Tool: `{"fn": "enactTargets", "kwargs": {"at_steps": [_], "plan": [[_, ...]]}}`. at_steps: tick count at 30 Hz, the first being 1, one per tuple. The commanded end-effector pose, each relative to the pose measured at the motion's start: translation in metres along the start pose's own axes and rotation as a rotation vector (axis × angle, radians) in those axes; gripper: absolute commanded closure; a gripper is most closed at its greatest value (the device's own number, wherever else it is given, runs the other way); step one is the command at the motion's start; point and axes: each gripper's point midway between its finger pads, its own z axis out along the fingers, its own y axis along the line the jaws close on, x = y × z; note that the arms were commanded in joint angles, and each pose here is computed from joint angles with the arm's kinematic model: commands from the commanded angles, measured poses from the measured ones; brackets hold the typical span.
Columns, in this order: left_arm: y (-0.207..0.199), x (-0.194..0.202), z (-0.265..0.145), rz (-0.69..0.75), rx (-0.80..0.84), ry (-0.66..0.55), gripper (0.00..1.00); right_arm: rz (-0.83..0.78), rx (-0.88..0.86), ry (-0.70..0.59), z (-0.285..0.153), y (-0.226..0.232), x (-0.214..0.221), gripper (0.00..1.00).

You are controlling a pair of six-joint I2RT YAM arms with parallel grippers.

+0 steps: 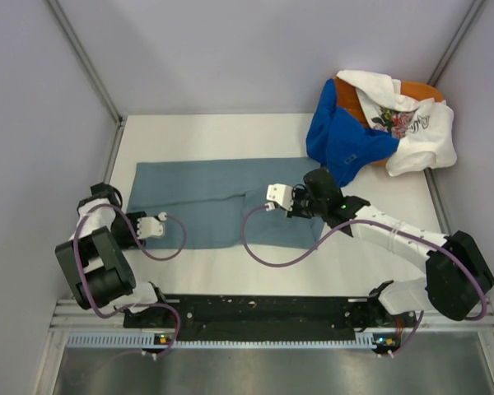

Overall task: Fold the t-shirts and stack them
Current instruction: Grap the side of the flattened tshirt closest away from the robot with both arms

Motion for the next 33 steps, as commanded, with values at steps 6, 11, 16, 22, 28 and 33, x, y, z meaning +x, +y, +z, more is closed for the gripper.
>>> {"fn": "enactTargets", "kwargs": {"at_steps": [6, 11, 16, 22, 28, 33], "plan": [[-0.012, 0.005, 0.008, -0.01, -0.007, 0.026, 0.35, -0.001, 0.03, -0.044, -0.004, -0.016, -0.017, 1.0], [0.003, 0.012, 0.018, -0.076, -0.077, 0.04, 0.01, 0.005, 0.022, -0.073, -0.007, -0.015, -0.024, 1.0], [0.008, 0.021, 0.031, -0.12, -0.146, 0.086, 0.05, 0.02, 0.059, -0.136, -0.021, -0.02, -0.038, 1.0], [0.006, 0.014, 0.036, -0.178, -0.156, 0.046, 0.62, 0.027, 0.109, -0.188, -0.035, -0.02, -0.042, 1.0], [0.022, 0.007, 0.023, -0.259, -0.264, -0.004, 1.0, 0.031, 0.148, -0.192, -0.039, -0.028, -0.044, 1.0], [0.033, 0.001, 0.009, -0.3, -0.339, -0.041, 1.0, 0.055, 0.166, -0.22, -0.032, -0.03, -0.047, 1.0]]}}
